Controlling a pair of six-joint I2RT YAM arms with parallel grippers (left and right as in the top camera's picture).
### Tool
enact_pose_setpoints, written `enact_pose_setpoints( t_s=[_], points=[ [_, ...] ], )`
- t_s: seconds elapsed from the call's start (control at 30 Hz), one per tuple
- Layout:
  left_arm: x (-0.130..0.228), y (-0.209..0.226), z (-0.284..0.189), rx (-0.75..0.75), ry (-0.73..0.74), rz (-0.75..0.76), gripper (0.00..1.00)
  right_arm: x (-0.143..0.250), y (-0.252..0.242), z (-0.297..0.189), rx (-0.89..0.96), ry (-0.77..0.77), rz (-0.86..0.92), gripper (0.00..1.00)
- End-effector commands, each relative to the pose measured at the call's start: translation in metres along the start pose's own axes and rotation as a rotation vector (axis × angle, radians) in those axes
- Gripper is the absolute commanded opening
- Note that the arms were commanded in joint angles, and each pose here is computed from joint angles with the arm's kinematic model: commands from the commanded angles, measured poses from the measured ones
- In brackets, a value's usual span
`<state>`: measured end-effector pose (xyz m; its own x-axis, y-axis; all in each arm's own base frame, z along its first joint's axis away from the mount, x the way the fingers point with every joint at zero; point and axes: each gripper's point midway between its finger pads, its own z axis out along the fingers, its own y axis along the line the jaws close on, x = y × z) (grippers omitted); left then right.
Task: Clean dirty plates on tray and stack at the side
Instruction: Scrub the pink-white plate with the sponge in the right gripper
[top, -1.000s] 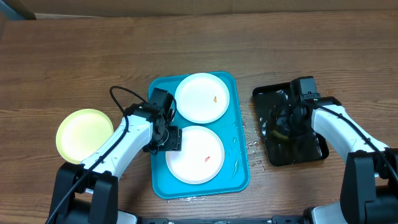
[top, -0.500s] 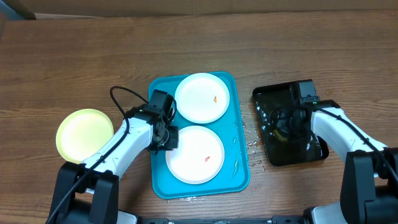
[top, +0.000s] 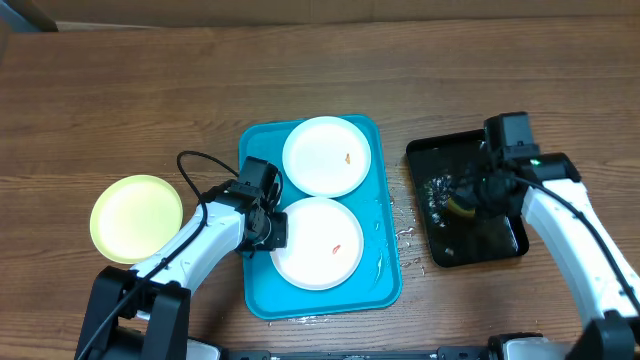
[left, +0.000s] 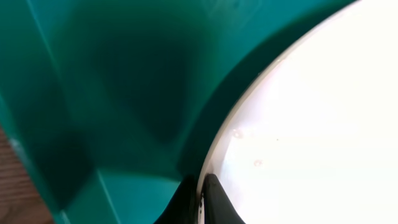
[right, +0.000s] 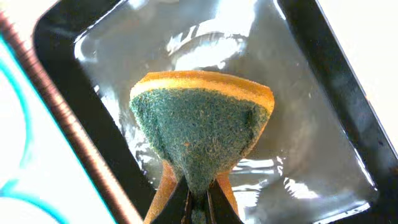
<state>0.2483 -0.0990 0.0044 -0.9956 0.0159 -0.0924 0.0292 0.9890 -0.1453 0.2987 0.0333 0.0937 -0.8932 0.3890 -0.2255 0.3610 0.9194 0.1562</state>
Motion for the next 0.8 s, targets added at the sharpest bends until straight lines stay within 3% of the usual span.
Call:
enact_pose_setpoints(
  t_s=[0.0, 0.17, 0.37, 0.77],
  points=[
    [0.007, -0.008, 0.009, 0.054, 0.022, -0.028, 0.04, 0.002, 0.02, -0.019, -0.113, -0.005, -0.085, 0.04],
    [0.01, -0.013, 0.008, 0.081, 0.041, -0.092, 0.04, 0.047, 0.063, -0.03, -0.307, 0.14, -0.265, 0.04],
    [0.019, -0.012, 0.008, 0.078, 0.081, -0.176, 0.04, 0.108, 0.126, -0.037, -0.391, 0.183, -0.545, 0.04],
    [0.022, -0.019, 0.007, 0.117, 0.102, -0.192, 0.04, 0.168, 0.192, 0.03, -0.33, 0.115, -0.736, 0.04]
  ],
)
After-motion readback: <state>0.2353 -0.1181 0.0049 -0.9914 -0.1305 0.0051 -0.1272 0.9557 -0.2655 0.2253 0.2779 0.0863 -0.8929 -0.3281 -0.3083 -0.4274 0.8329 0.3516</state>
